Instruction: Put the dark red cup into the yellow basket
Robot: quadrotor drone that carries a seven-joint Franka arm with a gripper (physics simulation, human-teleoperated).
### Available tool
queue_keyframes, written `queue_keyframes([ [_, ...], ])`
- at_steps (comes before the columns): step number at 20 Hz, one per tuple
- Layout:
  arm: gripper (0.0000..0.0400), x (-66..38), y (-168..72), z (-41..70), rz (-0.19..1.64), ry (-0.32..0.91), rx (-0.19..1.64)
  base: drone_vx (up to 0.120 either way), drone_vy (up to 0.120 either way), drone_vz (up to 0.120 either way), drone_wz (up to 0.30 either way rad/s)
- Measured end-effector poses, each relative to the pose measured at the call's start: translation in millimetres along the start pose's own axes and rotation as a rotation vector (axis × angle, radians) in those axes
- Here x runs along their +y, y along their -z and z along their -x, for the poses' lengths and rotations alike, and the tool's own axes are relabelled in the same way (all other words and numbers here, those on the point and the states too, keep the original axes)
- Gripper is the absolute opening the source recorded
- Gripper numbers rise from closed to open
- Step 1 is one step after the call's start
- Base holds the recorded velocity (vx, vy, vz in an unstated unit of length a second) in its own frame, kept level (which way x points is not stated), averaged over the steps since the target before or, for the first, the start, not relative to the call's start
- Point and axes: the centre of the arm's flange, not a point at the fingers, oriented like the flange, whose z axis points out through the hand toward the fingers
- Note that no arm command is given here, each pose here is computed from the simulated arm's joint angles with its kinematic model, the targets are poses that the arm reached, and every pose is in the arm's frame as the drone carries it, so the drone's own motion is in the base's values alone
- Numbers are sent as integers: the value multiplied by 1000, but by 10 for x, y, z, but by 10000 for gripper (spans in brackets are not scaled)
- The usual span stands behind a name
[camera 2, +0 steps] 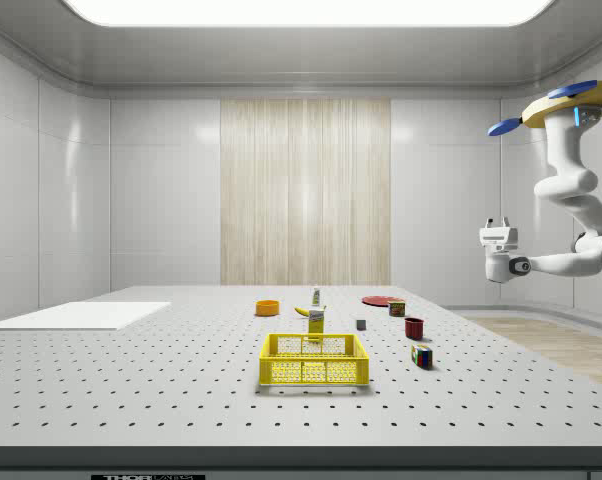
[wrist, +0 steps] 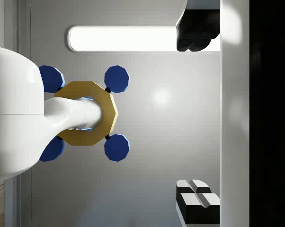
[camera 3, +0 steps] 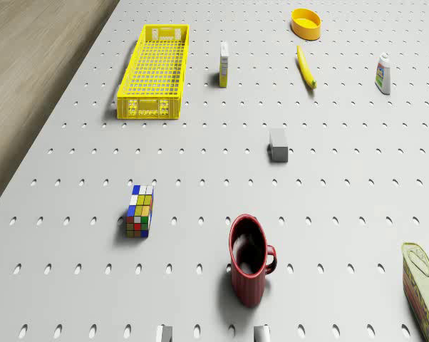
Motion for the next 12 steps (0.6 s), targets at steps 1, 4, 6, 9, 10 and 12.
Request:
queue_keyframes([
  [1, 400, 11, 77, 10, -1, 0, 1, 0, 0, 0, 0],
  [4, 400, 26, 296, 24, -2, 0, 2, 0, 0, 0, 0],
  [6, 400, 25, 432, 24, -3, 0, 3, 0, 0, 0, 0],
  [9, 400, 17, 613, 16, -5, 0, 5, 0, 0, 0, 0],
  [10, 400, 14, 664, 14, -6, 0, 6, 0, 0, 0, 0],
  [12, 400, 9, 748, 9, -7, 0, 7, 0, 0, 0, 0],
])
